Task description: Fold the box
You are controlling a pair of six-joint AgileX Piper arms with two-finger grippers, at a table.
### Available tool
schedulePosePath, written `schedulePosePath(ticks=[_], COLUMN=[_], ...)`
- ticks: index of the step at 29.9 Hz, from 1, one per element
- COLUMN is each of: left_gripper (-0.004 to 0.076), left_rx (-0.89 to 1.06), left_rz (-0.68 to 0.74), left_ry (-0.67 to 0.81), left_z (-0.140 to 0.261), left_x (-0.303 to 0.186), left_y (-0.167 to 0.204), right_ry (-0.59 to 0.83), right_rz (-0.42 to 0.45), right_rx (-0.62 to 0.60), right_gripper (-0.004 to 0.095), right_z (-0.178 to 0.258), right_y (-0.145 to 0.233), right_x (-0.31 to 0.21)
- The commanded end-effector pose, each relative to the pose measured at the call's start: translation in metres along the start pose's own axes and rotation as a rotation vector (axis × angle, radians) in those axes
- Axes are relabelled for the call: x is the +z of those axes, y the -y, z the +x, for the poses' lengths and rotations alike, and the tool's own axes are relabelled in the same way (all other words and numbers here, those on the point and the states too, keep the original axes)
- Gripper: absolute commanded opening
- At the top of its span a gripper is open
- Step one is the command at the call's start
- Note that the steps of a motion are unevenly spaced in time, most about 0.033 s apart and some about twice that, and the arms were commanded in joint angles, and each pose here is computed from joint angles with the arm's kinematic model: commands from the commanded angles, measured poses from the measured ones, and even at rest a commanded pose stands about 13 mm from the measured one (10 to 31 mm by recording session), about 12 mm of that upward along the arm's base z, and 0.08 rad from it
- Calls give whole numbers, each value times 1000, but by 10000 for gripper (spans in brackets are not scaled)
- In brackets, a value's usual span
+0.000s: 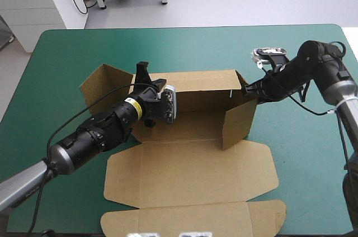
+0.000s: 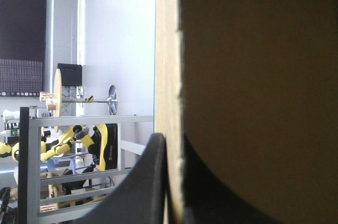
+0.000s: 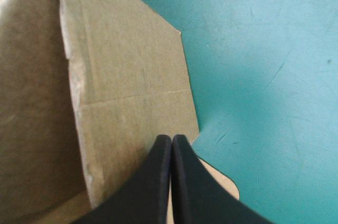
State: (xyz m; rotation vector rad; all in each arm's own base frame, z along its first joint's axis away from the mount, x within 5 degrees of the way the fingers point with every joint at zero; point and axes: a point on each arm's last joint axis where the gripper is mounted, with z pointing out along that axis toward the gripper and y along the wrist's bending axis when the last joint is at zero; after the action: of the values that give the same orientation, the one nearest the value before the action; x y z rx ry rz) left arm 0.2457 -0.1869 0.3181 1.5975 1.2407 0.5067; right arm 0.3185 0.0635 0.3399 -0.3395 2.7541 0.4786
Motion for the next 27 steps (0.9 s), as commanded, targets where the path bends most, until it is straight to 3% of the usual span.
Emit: schedulePosePath(ticks=[1, 10, 13, 22, 24, 27], left_gripper=[-8, -8, -8, -8, -8, -8], left_rx=[-12, -43, -43, -37, -28, -12], left_rz=[-17, -11, -11, -1, 13, 31], left_ry=[-53, -56, -58, -60, -59, -51], left_z=[6, 6, 6, 4, 1, -2], left_x=[-7, -8, -8, -8, -8, -8], left_y=[-4, -3, -3, 0, 4, 11], right_ry=[104, 192, 282, 501, 478, 446], right_rz=[-33, -92, -116, -77, -74, -81], right_rx=[-33, -114, -151, -313, -330, -379], right_gripper=[-21, -21, -21, -17, 3, 114], right_z=[5, 18, 26, 60, 67, 75], right_y=[-12, -19, -21, -18, -17, -17], right_x=[-27, -26, -21, -5, 2, 7])
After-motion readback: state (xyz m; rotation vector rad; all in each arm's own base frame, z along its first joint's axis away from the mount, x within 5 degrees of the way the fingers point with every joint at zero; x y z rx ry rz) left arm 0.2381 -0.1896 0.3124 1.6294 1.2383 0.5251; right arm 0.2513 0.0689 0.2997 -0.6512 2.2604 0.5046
